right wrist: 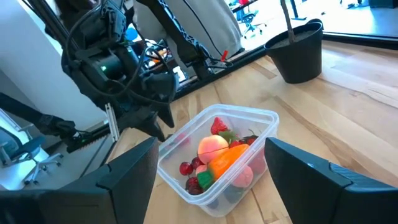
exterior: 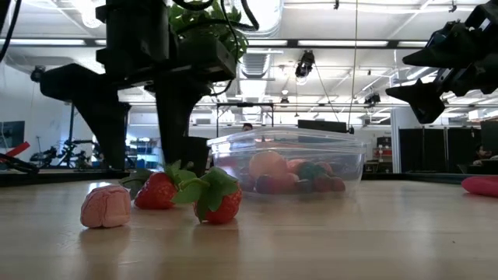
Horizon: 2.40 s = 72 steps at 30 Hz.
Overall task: Pick and placing Produce into tupperware
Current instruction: Put the red strawberry into the transparent bin
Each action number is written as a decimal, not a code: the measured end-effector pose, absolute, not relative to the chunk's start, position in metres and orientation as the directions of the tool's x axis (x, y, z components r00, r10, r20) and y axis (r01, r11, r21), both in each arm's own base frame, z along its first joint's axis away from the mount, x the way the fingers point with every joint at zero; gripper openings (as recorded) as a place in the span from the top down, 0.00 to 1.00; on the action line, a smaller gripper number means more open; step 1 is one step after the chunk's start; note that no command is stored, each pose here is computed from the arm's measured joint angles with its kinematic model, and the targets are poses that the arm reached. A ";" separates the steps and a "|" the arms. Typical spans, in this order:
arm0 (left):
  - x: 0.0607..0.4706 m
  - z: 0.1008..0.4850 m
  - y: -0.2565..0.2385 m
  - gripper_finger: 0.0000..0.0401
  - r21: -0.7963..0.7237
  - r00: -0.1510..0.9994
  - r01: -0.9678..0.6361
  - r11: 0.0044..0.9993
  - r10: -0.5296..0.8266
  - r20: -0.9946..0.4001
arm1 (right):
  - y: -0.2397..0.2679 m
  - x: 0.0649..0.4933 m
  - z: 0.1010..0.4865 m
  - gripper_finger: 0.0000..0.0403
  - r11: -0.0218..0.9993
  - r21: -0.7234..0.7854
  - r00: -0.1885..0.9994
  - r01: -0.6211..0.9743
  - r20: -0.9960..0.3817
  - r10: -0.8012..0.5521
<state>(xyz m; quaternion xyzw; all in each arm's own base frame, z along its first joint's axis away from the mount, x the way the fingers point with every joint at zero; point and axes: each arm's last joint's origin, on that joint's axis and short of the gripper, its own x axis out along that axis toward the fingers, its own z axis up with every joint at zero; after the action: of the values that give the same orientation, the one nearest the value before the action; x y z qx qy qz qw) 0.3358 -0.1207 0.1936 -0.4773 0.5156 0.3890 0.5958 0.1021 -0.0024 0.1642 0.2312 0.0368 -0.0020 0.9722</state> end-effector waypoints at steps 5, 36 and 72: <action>0.333 0.184 -0.114 0.33 -0.139 0.145 -0.974 0.180 0.019 -0.989 | -0.002 0.102 0.164 0.29 0.893 0.449 0.997 0.021 -0.072 0.013; 0.334 0.166 -0.106 0.65 -0.186 0.187 -0.970 0.155 -0.011 -0.982 | -0.002 0.102 0.164 0.29 0.893 0.449 0.997 0.021 -0.072 0.013; 0.410 0.249 -0.070 0.42 -0.396 0.562 -0.722 0.568 0.147 -0.814 | -0.002 0.102 0.164 0.29 0.893 0.449 0.997 0.020 -0.071 0.013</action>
<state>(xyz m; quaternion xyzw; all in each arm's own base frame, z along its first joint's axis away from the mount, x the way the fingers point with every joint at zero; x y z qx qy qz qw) 0.4097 -0.0703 0.2492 -0.3772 0.3811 0.2718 0.7991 0.1021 -0.0024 0.1643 0.2312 0.0363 -0.0017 0.9722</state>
